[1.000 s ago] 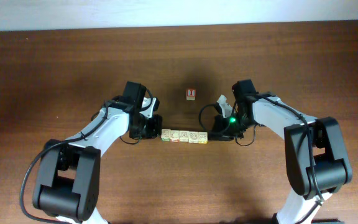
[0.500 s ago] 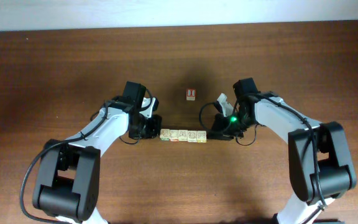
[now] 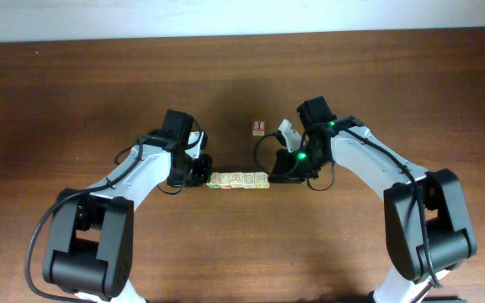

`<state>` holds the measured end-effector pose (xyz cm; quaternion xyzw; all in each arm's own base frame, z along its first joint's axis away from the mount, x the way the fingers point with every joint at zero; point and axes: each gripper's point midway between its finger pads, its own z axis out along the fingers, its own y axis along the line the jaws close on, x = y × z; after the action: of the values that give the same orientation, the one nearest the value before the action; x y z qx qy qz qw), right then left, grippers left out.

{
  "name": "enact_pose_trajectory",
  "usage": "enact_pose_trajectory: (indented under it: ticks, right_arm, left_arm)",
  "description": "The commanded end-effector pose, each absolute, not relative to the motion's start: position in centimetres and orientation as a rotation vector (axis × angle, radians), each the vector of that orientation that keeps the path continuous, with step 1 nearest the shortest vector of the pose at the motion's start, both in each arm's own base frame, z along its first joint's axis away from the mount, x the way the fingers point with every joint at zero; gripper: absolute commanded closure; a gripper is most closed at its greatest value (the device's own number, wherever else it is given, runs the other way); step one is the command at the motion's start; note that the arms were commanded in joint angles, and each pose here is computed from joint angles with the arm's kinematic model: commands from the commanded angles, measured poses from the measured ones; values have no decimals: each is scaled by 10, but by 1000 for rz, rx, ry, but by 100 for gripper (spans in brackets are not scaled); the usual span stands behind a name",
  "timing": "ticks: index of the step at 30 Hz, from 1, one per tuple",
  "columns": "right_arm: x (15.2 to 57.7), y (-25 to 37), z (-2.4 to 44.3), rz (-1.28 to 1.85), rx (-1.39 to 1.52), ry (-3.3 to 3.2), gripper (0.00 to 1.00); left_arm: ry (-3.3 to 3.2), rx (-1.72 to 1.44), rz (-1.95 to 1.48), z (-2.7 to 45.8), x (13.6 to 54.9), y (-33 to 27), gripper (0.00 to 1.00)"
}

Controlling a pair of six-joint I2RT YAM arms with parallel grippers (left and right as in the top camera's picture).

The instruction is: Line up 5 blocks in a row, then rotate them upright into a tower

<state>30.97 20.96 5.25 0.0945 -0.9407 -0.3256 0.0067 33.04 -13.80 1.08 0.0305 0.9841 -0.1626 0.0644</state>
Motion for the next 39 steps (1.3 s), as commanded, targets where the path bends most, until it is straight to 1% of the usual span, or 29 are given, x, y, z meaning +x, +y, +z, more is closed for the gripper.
enact_pose_trajectory:
  ticks: [1, 8, 19, 39]
  right_arm:
    - [301, 255, 89, -1226, 459, -2861, 96]
    - [299, 273, 102, -1245, 545, -2854, 96]
    - [295, 290, 103, -1240, 574, -2865, 96]
    - [295, 296, 104, -1251, 576, -2865, 96]
  left_arm:
    - [2968, 179, -747, 18, 316, -175, 100]
    - [2968, 179, -747, 18, 316, -175, 100]
    - [2964, 182, -765, 19, 316, -177, 100]
    - [2957, 187, -801, 21, 315, -181, 100]
